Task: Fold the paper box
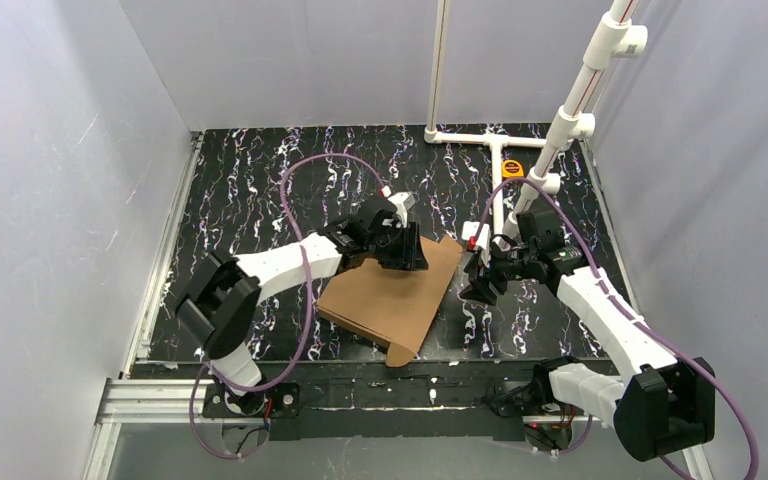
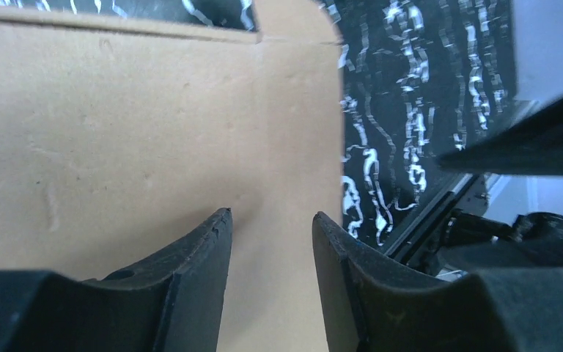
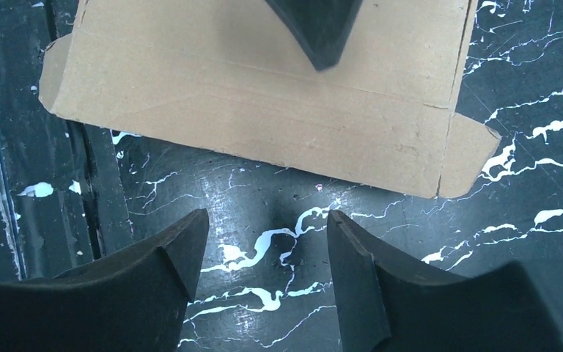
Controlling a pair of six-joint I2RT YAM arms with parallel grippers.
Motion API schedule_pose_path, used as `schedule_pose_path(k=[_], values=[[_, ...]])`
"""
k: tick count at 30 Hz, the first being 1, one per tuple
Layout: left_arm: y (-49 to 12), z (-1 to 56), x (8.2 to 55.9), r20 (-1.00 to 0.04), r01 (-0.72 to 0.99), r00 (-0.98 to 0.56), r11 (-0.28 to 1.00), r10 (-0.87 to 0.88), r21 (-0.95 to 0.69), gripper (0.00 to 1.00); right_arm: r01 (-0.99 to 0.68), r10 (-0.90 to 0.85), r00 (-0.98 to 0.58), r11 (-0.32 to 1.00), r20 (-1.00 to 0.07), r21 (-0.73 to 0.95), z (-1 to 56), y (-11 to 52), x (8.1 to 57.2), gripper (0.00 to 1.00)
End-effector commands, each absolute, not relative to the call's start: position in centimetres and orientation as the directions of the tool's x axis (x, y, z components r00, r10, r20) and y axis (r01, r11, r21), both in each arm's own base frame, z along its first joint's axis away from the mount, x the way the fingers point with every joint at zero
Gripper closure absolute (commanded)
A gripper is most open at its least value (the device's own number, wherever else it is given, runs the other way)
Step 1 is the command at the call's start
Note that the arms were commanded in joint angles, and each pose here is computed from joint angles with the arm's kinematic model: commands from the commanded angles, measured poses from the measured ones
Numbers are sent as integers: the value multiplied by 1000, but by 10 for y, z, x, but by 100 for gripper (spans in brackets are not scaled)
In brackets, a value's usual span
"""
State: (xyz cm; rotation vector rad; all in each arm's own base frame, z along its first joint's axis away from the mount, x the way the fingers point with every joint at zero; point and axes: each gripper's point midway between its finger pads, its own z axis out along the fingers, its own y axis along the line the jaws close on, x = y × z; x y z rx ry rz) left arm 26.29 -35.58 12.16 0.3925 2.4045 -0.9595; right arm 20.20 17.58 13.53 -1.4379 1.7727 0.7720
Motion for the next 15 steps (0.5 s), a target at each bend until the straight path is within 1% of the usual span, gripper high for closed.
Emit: schedule_pose_path(k=[1,4,8,11,13,15], values=[[-360,95,260,-464,374,-882,723,84,-581,58,-984,-518,-93,180,-850,-2,141,180,199,31],[-355,98,263,-485,380,-872,727,74,-572,58,-985,-512,-100,170,-853,13,139,181,197,30],[-342,135,271,-592,438,-804,729,55,-527,57,-988,-497,-111,151,-861,41,137,185,193,28],[-321,169,273,-690,482,-723,746,41,-461,53,-990,-476,-121,124,-871,70,136,189,188,28],[-299,183,273,-737,483,-675,774,31,-410,46,-991,-457,-123,98,-881,87,137,192,183,27],[-269,181,270,-755,443,-655,819,18,-365,31,-990,-436,-142,85,-889,116,136,195,179,27]])
